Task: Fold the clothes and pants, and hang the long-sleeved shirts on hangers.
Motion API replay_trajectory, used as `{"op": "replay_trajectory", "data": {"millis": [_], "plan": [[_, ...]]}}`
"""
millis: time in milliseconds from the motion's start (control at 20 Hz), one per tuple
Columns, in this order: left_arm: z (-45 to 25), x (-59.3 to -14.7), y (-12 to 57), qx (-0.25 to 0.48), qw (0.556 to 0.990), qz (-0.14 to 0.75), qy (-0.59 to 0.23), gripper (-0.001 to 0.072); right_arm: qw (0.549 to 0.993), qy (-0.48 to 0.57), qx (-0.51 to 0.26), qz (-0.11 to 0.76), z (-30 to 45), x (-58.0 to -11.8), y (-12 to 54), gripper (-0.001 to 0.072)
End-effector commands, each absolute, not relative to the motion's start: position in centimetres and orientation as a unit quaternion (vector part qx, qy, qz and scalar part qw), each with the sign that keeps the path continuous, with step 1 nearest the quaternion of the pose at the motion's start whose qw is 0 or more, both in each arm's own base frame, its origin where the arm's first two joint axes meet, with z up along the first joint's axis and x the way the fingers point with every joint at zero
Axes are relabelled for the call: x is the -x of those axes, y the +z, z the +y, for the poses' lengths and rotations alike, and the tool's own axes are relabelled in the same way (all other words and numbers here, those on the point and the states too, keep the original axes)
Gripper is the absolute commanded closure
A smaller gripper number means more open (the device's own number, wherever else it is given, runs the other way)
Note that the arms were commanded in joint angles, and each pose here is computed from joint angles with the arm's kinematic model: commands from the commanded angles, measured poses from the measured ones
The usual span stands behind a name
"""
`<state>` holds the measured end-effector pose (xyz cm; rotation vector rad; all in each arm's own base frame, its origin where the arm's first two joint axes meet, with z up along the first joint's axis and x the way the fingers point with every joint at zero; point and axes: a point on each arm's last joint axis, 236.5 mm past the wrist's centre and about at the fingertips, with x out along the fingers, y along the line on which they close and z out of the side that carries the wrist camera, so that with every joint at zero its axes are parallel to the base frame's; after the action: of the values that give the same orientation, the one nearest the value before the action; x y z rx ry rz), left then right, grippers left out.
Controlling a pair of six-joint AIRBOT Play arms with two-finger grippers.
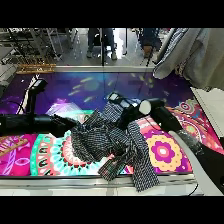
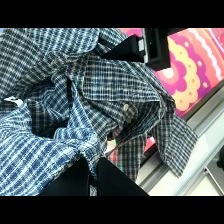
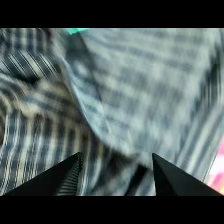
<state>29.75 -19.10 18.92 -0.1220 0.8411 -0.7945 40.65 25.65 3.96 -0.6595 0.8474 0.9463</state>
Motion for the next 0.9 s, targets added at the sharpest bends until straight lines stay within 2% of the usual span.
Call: {"op": "replay_trajectory", "data": {"millis": [0, 100, 150, 300, 350, 400, 450, 550, 650, 750, 850], "plan": [[-19.1, -29.7, 18.9, 0.058, 0.835, 0.399, -0.375, 0.0695, 0.734, 0.460, 0.415, 0.279, 29.0, -41.7, 4.5, 0.0194], [-19.1, -29.7, 18.9, 0.058, 0.835, 0.399, -0.375, 0.0694, 0.723, 0.470, 0.422, 0.279, 29.6, -41.5, 3.5, 0.0217], [-19.1, -29.7, 18.9, 0.058, 0.835, 0.399, -0.375, 0.0694, 0.724, 0.475, 0.412, 0.284, 29.9, -41.3, 3.0, 0.0253], [-19.1, -29.7, 18.9, 0.058, 0.835, 0.399, -0.375, 0.0694, 0.735, 0.478, 0.389, 0.284, 31.0, -41.9, 2.0, 0.0448], [-19.1, -29.7, 18.9, 0.058, 0.835, 0.398, -0.375, 0.0694, 0.747, 0.468, 0.383, 0.276, 31.2, -42.7, 2.0, 0.0631], [-19.1, -29.8, 18.9, 0.058, 0.835, 0.398, -0.375, 0.0694, 0.774, 0.440, 0.377, 0.256, 31.1, -44.6, 2.9, 0.0685], [-18.9, -30.0, 19.0, 0.059, 0.839, 0.394, -0.371, 0.0695, 0.821, 0.382, 0.364, 0.220, 30.3, -47.8, 5.5, 0.0686], [-17.4, -31.6, 20.7, 0.056, 0.860, 0.365, -0.353, 0.0694, 0.903, 0.267, 0.301, 0.147, 27.0, -53.8, 14.8, 0.0687], [-14.7, -33.7, 25.5, 0.047, 0.895, 0.306, -0.323, 0.0695, 0.966, 0.183, 0.167, 0.078, 22.6, -56.4, 28.3, 0.0687], [-12.5, -34.7, 32.7, 0.032, 0.927, 0.227, -0.298, 0.0694, 0.988, 0.151, 0.032, -0.005, 18.9, -54.1, 41.6, 0.0687], [-12.7, -33.4, 39.8, 0.022, 0.939, 0.149, -0.309, 0.0695, 0.984, 0.168, 0.005, -0.061, 18.5, -49.3, 48.6, 0.0687]]}}
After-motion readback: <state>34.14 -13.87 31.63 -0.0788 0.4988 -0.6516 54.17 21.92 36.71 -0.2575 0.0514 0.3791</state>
